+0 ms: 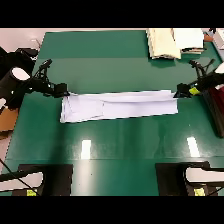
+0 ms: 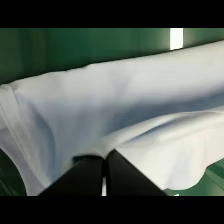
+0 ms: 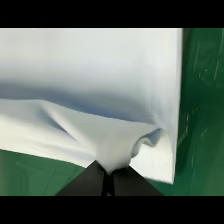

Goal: Fold the shirts.

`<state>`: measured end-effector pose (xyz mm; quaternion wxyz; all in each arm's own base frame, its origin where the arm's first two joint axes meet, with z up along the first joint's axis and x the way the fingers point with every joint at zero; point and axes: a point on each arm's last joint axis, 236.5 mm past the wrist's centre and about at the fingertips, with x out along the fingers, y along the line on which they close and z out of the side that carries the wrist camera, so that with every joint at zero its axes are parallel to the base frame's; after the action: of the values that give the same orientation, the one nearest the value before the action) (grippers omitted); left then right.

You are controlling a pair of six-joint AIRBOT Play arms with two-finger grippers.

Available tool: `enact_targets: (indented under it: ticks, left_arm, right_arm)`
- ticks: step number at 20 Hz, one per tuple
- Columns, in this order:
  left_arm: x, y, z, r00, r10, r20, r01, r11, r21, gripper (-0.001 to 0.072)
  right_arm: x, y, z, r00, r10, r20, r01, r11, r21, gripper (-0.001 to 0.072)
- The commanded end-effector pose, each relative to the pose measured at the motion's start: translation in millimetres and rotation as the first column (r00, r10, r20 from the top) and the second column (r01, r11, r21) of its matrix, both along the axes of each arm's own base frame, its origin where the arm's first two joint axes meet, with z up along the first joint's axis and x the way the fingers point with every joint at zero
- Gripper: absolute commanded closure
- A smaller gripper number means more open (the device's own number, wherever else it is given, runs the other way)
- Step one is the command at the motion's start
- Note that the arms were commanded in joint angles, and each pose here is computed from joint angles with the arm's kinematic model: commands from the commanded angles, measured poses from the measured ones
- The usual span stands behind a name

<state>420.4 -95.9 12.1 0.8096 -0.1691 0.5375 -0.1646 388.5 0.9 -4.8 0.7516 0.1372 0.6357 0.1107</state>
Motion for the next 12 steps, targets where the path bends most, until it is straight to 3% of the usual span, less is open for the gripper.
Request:
enact_targets:
  ticks: [1,2,3,4,7,8,12]
  left_arm:
    - [22,-1,3,0.999,0.028,0.036,-0.027,0.999,-0.019,0.0500]
    - [24,0,5,0.998,0.044,0.033,-0.043,0.999,-0.026,0.0204]
    - [24,-1,7,0.998,0.061,0.022,-0.060,0.998,-0.037,0.0151]
    - [23,-2,9,0.998,0.056,0.017,-0.055,0.998,-0.040,0.0216]
    - [15,-8,13,1.000,0.028,-0.014,-0.028,0.998,-0.060,0.0604]
    - [13,-10,12,1.000,0.021,-0.022,-0.022,0.998,-0.063,0.0683]
    - [9,-32,15,1.000,-0.014,-0.022,0.012,0.996,-0.090,0.0683]
  right_arm:
    - [24,13,-8,1.000,0.029,0.005,-0.029,1.000,0.011,0.0371]
    - [29,11,-7,1.000,0.024,0.017,-0.025,1.000,0.009,0.0301]
    - [32,6,-5,0.999,0.011,0.030,-0.011,1.000,0.006,0.0300]
    - [32,0,-2,0.999,-0.001,0.038,0.001,1.000,0.011,0.0300]
    - [17,-18,0,0.999,-0.030,0.011,0.029,0.995,0.091,0.0300]
    - [9,-27,-4,0.998,-0.059,-0.012,0.060,0.990,0.127,0.0300]
    - [-22,-59,-41,0.971,-0.211,-0.113,0.232,0.947,0.222,0.0220]
